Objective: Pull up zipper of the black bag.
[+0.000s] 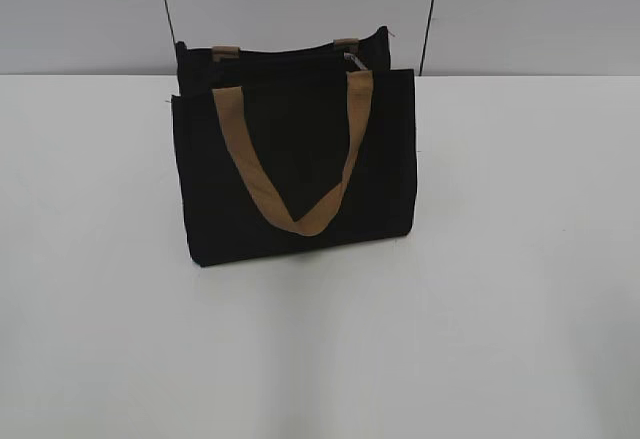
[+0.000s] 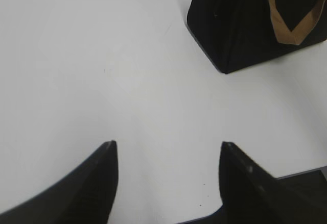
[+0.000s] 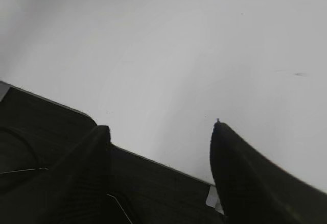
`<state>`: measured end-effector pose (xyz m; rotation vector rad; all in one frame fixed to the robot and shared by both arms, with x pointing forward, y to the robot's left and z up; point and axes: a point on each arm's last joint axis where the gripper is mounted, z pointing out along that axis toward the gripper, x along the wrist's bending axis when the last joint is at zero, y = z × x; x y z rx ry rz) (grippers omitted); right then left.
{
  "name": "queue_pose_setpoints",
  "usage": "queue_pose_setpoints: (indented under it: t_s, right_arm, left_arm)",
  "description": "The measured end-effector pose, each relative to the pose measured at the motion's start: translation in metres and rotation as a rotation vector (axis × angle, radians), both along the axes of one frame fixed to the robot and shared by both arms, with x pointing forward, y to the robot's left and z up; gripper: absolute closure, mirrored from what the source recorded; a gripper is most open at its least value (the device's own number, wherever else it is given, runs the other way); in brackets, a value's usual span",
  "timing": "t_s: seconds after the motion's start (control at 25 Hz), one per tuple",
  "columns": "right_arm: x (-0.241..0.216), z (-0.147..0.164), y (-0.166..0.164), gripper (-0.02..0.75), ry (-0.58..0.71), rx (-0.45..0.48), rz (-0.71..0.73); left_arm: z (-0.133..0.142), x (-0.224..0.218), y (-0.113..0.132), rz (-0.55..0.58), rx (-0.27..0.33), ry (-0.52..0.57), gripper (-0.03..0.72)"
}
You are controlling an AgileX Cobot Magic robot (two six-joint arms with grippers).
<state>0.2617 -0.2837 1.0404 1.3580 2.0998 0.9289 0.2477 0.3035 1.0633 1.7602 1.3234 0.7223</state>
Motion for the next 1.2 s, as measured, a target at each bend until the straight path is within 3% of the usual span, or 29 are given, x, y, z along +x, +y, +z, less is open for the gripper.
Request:
queue_pose_setpoints:
  t_s: [0.68, 1.0, 1.2]
  right_arm:
    - [-0.004, 0.001, 0.003, 0.272, -0.009, 0.054, 0.013]
    - [-0.023, 0.003, -0.002, 0.272, -0.152, 0.083, -0.100]
    - [-0.025, 0.003, -0.003, 0.272, -0.177, 0.082, -0.173]
  left_arm:
    - [0.000, 0.000, 0.000, 0.021, 0.000, 0.000, 0.220]
    - [0.000, 0.000, 0.001, 0.117, 0.000, 0.000, 0.220]
    - [0.000, -0.001, 0.001, 0.162, 0.000, 0.000, 0.220]
